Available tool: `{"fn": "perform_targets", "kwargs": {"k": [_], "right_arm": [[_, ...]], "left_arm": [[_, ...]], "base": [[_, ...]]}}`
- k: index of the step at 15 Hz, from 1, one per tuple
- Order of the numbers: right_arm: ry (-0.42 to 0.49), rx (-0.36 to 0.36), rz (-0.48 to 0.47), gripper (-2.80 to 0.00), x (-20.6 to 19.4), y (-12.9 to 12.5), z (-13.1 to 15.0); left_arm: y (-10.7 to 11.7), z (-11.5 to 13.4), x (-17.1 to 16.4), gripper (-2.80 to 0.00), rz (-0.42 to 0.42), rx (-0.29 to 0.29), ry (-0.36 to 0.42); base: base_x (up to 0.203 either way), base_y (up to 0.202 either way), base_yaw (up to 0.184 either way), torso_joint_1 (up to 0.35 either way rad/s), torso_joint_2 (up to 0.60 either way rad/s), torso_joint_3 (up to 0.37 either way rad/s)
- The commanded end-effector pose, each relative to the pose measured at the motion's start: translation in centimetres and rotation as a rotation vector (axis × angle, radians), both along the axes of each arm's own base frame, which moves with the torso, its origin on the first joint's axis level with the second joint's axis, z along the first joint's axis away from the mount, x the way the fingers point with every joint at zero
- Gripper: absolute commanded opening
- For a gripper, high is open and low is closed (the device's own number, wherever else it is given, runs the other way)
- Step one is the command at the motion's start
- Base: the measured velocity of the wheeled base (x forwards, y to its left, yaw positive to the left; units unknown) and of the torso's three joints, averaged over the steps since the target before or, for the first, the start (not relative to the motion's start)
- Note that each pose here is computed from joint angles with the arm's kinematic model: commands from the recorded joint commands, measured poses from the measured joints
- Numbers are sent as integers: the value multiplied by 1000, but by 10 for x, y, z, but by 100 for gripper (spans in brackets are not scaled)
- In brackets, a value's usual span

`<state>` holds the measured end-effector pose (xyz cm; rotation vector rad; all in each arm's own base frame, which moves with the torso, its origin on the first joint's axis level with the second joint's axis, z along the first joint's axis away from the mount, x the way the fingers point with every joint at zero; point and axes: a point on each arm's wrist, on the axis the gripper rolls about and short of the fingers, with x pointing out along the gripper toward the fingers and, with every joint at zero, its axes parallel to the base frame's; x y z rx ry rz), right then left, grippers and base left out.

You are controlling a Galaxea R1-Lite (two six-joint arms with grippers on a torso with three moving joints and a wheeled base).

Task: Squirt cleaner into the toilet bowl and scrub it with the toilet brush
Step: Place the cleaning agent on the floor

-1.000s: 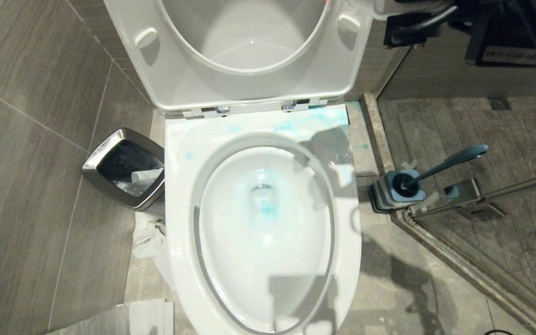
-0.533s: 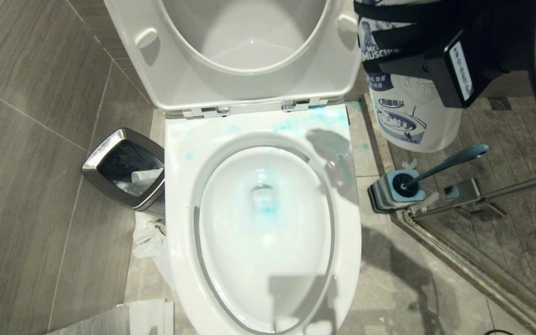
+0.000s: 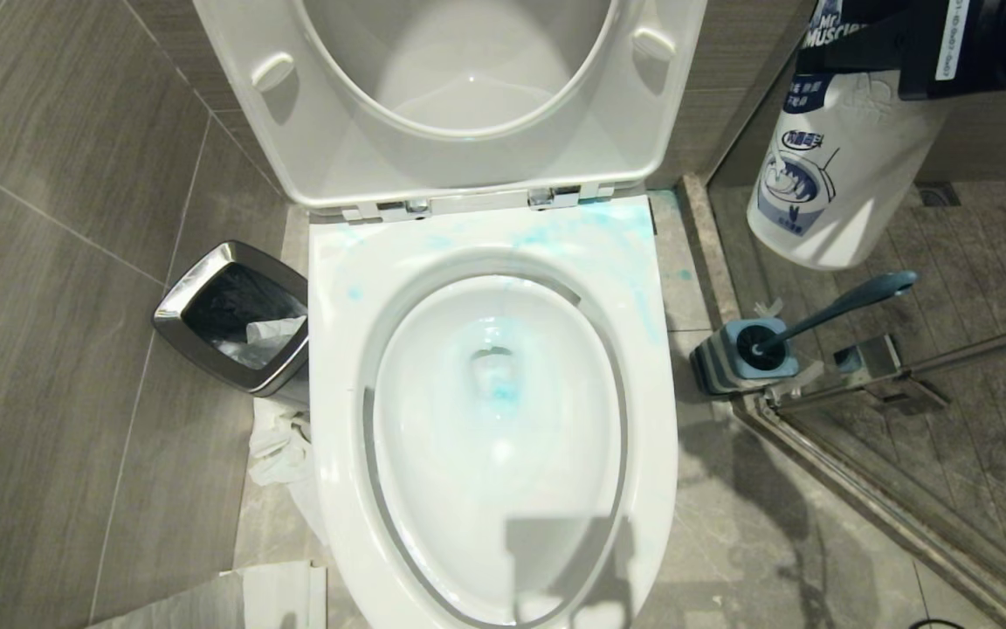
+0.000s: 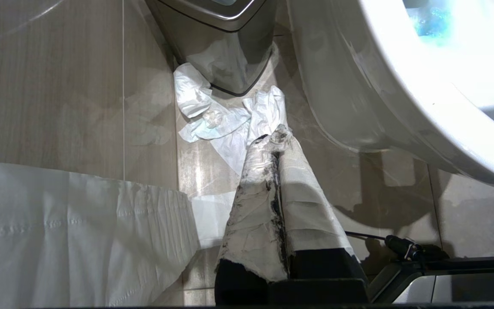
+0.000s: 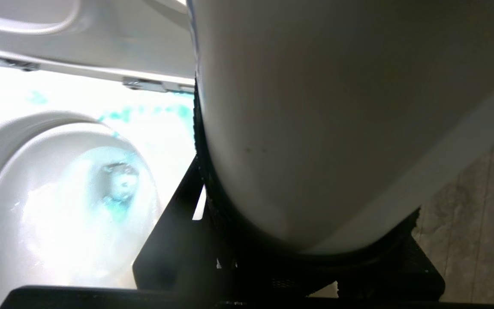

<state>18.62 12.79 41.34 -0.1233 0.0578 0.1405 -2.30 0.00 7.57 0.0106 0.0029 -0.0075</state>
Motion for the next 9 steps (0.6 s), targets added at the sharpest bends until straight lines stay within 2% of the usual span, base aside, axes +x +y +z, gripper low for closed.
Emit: {"fn": "perform_targets", "kwargs": {"k": [1,3,5,9], "right_arm": [[-26,-21,-48,-280,16,-7,-13],[-70,-63,-29,-280,31,-13,-26],[-124,-74,-30,-280,45,-20,-39],[-313,-12,-49,-280,74,-34,-61]], "left_arm": [[0,0,0,-280,0,0,2],[0,0,0,-280,0,0,2],[0,0,0,-280,0,0,2],[0,0,0,-280,0,0,2]], "base": [[0,0,0,0,0,0],[0,0,0,0,0,0],[0,0,0,0,0,0],[0,0,0,0,0,0]]}}
